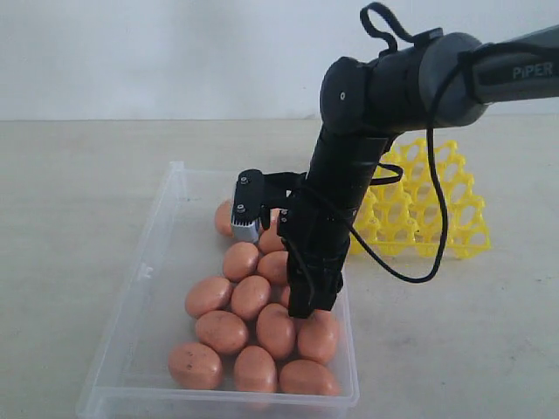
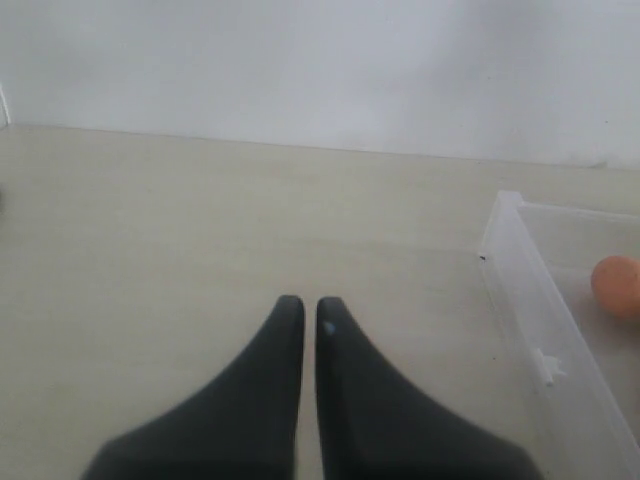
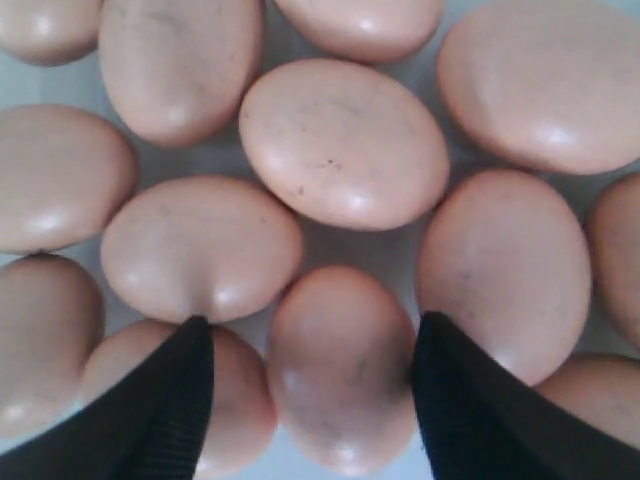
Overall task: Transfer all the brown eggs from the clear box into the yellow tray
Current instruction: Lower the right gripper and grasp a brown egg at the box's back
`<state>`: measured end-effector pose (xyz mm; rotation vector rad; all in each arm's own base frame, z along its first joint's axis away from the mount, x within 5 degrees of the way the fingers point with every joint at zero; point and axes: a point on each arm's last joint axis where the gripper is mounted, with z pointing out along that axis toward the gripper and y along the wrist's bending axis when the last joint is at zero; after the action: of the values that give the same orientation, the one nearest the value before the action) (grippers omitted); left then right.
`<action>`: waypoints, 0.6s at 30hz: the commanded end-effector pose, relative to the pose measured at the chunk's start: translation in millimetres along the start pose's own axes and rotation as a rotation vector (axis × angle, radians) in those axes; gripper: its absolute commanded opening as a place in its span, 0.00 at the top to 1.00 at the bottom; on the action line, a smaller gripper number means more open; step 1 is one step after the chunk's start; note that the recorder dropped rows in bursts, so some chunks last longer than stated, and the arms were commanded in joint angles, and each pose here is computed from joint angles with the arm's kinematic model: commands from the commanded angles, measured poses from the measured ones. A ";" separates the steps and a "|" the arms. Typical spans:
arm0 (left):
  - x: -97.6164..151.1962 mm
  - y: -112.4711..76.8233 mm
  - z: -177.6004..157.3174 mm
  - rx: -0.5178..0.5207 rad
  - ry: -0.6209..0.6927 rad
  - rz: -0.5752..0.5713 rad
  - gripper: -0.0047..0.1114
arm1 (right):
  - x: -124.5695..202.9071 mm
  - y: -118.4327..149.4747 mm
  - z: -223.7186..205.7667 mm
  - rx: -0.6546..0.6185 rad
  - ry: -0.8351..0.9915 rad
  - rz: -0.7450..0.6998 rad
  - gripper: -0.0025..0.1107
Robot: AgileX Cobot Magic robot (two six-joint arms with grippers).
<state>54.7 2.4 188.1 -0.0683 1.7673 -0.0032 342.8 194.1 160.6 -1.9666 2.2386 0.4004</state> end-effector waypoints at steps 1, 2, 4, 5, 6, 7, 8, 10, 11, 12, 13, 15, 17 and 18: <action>0.0 0.1 0.1 -0.002 -0.008 -0.001 0.92 | 5.0 -3.1 19.0 -0.017 0.021 0.005 0.52; 0.0 0.1 0.1 -0.002 -0.008 -0.001 0.92 | 5.4 -4.2 21.6 -0.014 0.021 0.007 0.52; 0.0 0.1 0.1 -0.002 -0.008 -0.001 0.92 | 6.4 -6.0 26.4 -0.012 0.024 0.009 0.52; 0.0 0.1 0.1 -0.002 -0.008 -0.001 0.92 | 7.0 -6.3 28.5 -0.017 0.028 0.011 0.52; -0.1 0.1 0.1 -0.002 -0.008 -0.001 0.92 | 7.3 -6.7 29.2 -0.015 0.030 0.010 0.53; -0.1 0.1 0.1 -0.002 -0.008 -0.001 0.92 | 7.8 -6.9 29.2 -0.012 0.035 0.005 0.53; -0.1 0.1 0.1 -0.002 -0.008 -0.001 0.92 | 8.3 -7.1 29.2 -0.010 0.040 0.001 0.55; -0.1 0.1 0.1 -0.002 -0.008 -0.001 0.92 | 8.3 -7.3 27.7 -0.003 0.043 -0.001 0.64; -0.1 0.1 0.1 -0.002 -0.008 -0.001 0.92 | 8.7 -7.4 27.6 -0.001 0.048 0.003 0.71; -0.1 0.1 0.1 -0.002 -0.008 -0.001 0.92 | 8.7 -7.4 27.6 -0.001 0.048 0.012 0.79; -0.1 0.1 0.1 -0.002 -0.008 -0.001 0.92 | 8.7 -7.4 27.6 0.000 0.048 0.022 0.84; -0.1 0.1 0.1 -0.002 -0.008 -0.001 0.92 | 8.6 -7.2 27.6 -0.002 0.046 0.052 0.98; -0.1 0.1 0.1 -0.002 -0.008 -0.001 0.92 | 7.6 -6.7 24.2 0.002 0.043 0.096 0.98; -0.1 0.1 0.1 -0.002 -0.008 -0.001 0.92 | 6.8 -6.3 22.1 0.006 0.037 0.119 0.98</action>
<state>54.7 2.4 188.1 -0.0683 1.7673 -0.0032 348.1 194.2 131.6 -1.9112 2.3364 0.3780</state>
